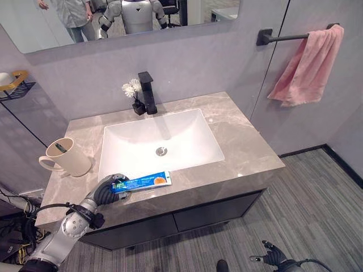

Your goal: Put brush and paste in cup on sink, flatten towel.

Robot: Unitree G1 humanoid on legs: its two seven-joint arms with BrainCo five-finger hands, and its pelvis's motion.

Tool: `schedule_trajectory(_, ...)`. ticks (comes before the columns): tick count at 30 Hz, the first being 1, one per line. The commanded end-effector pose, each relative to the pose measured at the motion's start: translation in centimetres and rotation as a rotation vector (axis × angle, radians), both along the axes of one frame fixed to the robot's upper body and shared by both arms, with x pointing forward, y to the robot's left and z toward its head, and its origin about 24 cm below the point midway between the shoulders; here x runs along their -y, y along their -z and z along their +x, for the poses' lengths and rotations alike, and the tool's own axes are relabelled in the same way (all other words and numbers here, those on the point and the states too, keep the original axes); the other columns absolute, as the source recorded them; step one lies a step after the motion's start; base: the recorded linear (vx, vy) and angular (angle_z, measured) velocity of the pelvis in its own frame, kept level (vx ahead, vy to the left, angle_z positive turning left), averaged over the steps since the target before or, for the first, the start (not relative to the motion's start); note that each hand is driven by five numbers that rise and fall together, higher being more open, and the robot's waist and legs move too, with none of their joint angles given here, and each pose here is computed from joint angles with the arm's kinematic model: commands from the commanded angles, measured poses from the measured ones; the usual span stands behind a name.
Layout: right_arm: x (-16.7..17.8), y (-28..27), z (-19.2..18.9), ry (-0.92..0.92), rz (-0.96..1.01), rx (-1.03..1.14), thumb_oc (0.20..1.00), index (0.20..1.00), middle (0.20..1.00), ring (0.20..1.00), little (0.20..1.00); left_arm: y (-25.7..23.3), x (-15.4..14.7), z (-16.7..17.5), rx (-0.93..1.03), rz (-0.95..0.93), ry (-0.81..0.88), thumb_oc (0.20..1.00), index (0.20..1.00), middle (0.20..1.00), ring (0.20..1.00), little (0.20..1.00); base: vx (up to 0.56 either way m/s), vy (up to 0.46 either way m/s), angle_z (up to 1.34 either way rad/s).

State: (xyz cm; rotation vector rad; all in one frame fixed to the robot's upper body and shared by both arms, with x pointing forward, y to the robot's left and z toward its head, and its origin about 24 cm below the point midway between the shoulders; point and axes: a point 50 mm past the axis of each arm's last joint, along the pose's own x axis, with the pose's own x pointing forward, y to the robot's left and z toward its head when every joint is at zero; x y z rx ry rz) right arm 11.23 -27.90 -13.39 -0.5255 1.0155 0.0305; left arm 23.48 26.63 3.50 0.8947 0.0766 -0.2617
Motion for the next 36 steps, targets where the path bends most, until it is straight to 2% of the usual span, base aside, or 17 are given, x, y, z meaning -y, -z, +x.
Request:
schedule_trajectory(1,-0.8,-0.6,2.4,-0.047,-0.013,0.084,1.000,1.000,1.000,1.000,1.000,0.0,1.0,-0.2,-0.009,0.135,0.143,0.300,0.300,0.300,0.300,0.300,0.00,0.000,0.00)
schedule_trajectory(2,-0.8,-0.6,2.4,-0.047,-0.013,0.084,1.000,1.000,1.000,1.000,1.000,0.0,1.0,-0.2,-0.009,0.135,0.144,0.294,0.294,0.294,0.294,0.294,0.00,0.000,0.00)
schedule_trajectory(3,-0.7,-0.6,2.4,-0.043,-0.018,0.085,1.000,1.000,1.000,1.000,1.000,0.2,1.2,-0.3,-0.011,0.189,0.180,0.206,0.206,0.206,0.206,0.206,0.00,0.000,0.00)
schedule_trajectory(9,-0.1,-0.5,1.9,-0.007,-0.039,0.074,1.000,1.000,1.000,1.000,1.000,0.3,1.9,-0.4,-0.003,0.300,0.274,0.200,0.200,0.200,0.200,0.200,0.00,0.000,0.00)
schedule_trajectory(14,0.9,0.0,0.3,0.098,-0.053,0.019,1.000,1.000,1.000,1.000,1.000,0.6,2.0,-0.3,0.000,0.329,0.292,0.200,0.200,0.200,0.200,0.200,0.00,0.000,0.00)
schedule_trajectory(16,1.7,0.3,-1.2,0.245,-0.040,-0.006,1.000,1.000,1.000,1.000,1.000,0.1,1.9,0.0,0.032,0.347,0.282,0.200,0.200,0.200,0.200,0.200,0.00,0.000,0.00)
schedule_trajectory(17,1.7,0.3,-1.2,0.246,-0.039,-0.005,1.000,1.000,1.000,1.000,1.000,0.0,1.9,0.0,0.033,0.348,0.283,0.200,0.200,0.200,0.200,0.200,0.00,0.000,0.00)
schedule_trajectory(18,2.2,0.5,-2.3,0.369,-0.022,-0.014,1.000,1.000,1.000,1.000,1.000,-0.4,1.7,0.2,0.058,0.367,0.275,0.200,0.200,0.200,0.200,0.200,0.00,0.000,0.00)
schedule_trajectory(19,2.3,0.4,-2.3,0.371,-0.021,-0.013,1.000,1.000,1.000,1.000,1.000,-0.4,1.7,0.2,0.059,0.367,0.275,0.200,0.200,0.200,0.200,0.200,0.00,0.000,0.00)
schedule_trajectory(20,2.6,0.5,-2.9,0.446,-0.011,-0.013,1.000,1.000,1.000,1.000,1.000,-0.7,1.5,0.2,0.073,0.381,0.269,0.200,0.200,0.200,0.200,0.200,0.00,0.000,0.00)
schedule_trajectory(21,3.3,0.4,-4.1,0.600,0.007,0.004,1.000,1.000,1.000,1.000,1.000,-1.5,1.0,0.4,0.117,0.421,0.254,0.200,0.200,0.200,0.200,0.200,0.00,0.000,0.00)
schedule_trajectory(25,4.5,0.2,-5.5,0.815,0.033,0.052,1.000,1.000,1.000,1.000,1.000,-3.2,0.1,1.0,0.209,0.511,0.229,0.200,0.200,0.200,0.200,0.200,0.00,0.000,0.00)
schedule_trajectory(29,5.4,-0.2,-6.0,0.923,0.032,0.096,1.000,1.000,1.000,1.000,1.000,-4.9,-0.4,1.4,0.290,0.569,0.212,0.200,0.200,0.200,0.200,0.200,0.00,0.000,0.00)
schedule_trajectory(31,7.1,-1.2,-5.8,1.045,0.015,0.193,1.000,1.000,1.000,1.000,1.000,-6.6,-1.1,1.9,0.386,0.614,0.172,0.200,0.200,0.200,0.200,0.200,0.00,0.000,0.00)
schedule_trajectory(36,9.3,-2.8,-5.2,1.186,-0.001,0.340,1.000,1.000,1.000,1.000,1.000,-10.3,-1.0,2.8,0.574,0.656,0.137,0.200,0.200,0.200,0.200,0.200,-0.01,-0.005,0.02)
